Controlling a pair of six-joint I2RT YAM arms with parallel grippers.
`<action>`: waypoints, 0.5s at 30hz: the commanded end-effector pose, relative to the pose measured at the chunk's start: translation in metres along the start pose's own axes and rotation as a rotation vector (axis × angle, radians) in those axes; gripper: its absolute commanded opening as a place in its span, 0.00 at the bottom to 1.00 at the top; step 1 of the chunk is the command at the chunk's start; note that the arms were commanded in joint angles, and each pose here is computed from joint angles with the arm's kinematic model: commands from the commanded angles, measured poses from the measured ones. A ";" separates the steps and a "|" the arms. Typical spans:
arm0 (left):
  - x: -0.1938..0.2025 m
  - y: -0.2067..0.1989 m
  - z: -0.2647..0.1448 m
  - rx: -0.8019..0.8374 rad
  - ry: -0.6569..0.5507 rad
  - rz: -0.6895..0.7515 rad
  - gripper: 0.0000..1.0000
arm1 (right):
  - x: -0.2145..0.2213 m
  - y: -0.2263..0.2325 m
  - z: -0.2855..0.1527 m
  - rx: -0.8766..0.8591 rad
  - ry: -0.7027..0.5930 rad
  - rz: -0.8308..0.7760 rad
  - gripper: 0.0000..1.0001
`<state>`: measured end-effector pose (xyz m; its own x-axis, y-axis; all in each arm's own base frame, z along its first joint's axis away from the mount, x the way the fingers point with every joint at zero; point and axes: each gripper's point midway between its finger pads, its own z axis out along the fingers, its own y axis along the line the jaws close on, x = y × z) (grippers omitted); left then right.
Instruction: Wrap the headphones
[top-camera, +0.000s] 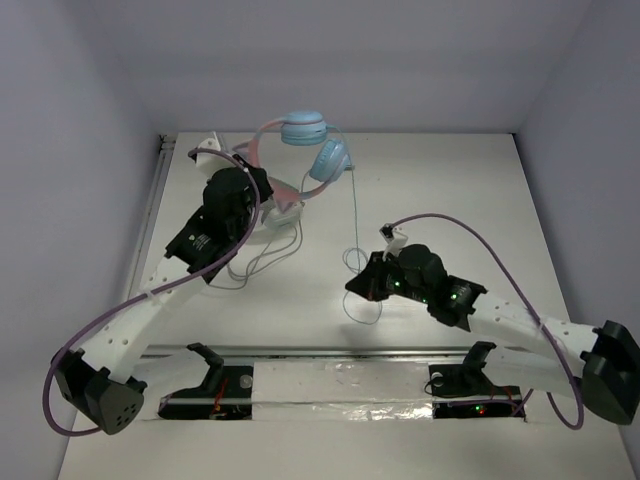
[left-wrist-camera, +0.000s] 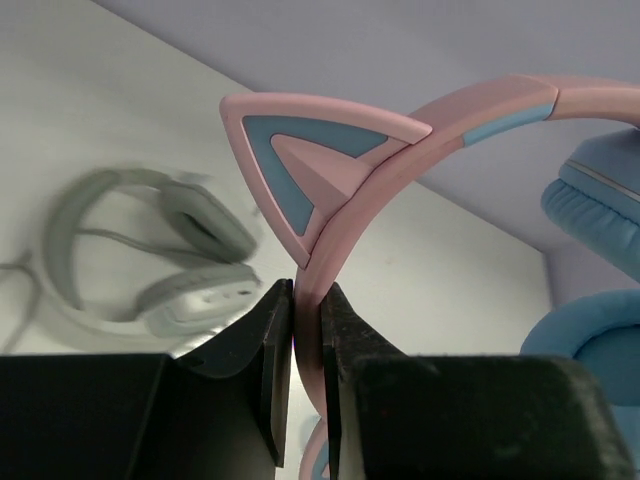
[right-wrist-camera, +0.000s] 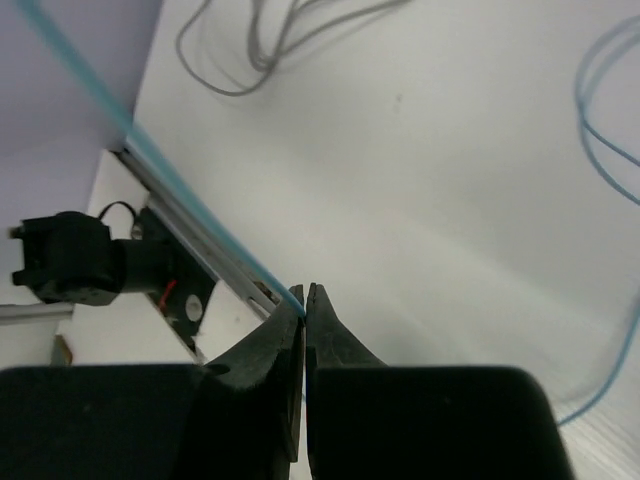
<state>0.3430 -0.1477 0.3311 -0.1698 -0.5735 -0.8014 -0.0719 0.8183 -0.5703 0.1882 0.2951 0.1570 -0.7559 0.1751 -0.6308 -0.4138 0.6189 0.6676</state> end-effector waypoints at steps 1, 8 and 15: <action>-0.079 -0.006 -0.021 -0.049 -0.216 0.016 0.00 | -0.001 -0.030 -0.023 0.187 -0.030 -0.010 0.00; -0.058 0.011 0.001 -0.175 -0.113 0.299 0.00 | -0.055 -0.005 -0.078 0.247 -0.157 -0.090 0.00; 0.023 0.039 0.011 -0.198 0.173 0.534 0.00 | -0.134 0.031 -0.131 0.321 -0.335 -0.227 0.00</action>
<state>0.3557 -0.1189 0.3004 -0.3242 -0.1517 -0.9337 -0.1817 0.9787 -0.0959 0.1996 0.2177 0.2750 -0.5528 0.2425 -0.7973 -0.3565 0.7959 0.4893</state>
